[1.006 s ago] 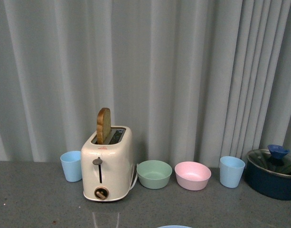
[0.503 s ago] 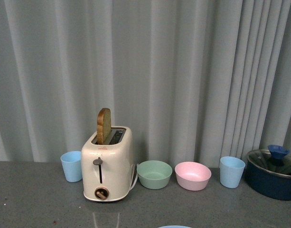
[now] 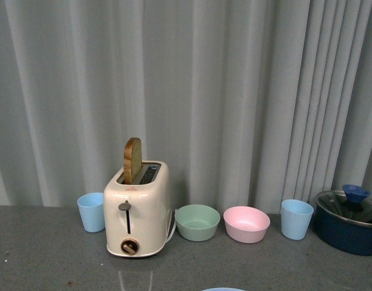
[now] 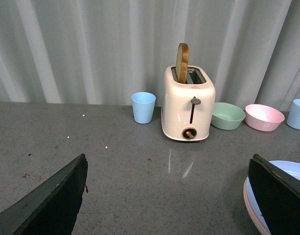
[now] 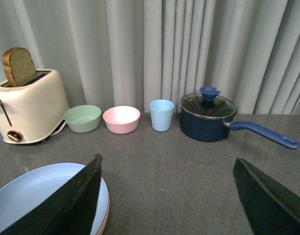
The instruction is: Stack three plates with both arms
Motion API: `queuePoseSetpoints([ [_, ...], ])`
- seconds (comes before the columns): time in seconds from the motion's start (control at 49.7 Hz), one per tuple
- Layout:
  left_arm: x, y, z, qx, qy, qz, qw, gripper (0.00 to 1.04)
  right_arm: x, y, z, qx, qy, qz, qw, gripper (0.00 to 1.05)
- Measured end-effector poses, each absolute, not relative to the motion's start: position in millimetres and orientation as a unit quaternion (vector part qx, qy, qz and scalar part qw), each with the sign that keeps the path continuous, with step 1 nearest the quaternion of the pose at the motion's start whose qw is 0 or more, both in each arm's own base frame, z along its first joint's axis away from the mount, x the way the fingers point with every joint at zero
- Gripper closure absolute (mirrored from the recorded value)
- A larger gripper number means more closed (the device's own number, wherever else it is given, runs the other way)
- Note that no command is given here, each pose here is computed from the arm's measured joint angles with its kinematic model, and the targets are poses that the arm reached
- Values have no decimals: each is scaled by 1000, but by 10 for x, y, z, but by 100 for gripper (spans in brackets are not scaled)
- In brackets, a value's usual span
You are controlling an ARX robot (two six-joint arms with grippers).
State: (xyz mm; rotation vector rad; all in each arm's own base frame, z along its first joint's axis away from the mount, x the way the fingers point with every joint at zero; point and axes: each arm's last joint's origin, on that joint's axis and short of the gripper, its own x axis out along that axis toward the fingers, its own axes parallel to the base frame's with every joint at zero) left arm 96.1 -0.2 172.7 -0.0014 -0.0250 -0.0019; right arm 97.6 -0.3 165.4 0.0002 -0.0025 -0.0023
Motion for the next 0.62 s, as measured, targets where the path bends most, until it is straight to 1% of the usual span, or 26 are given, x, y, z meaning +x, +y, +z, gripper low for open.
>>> queuePoseSetpoints([
  [0.04, 961, -2, 1727, -1, -12, -1, 1000, 7, 976, -3, 1654, 0, -1, -1, 1000, 14],
  [0.06, 961, -2, 1727, -1, -12, -1, 1000, 7, 976, -3, 1654, 0, -1, -1, 1000, 9],
  [0.101, 961, -2, 1727, -1, -12, -1, 1000, 7, 976, -3, 1654, 1, -1, -1, 1000, 5],
  [0.161, 961, -2, 1727, -1, -12, -1, 1000, 7, 976, -3, 1654, 0, -1, -1, 1000, 8],
  [0.624, 961, -2, 1727, -1, -12, -1, 1000, 7, 976, -3, 1654, 0, -1, -1, 1000, 7],
])
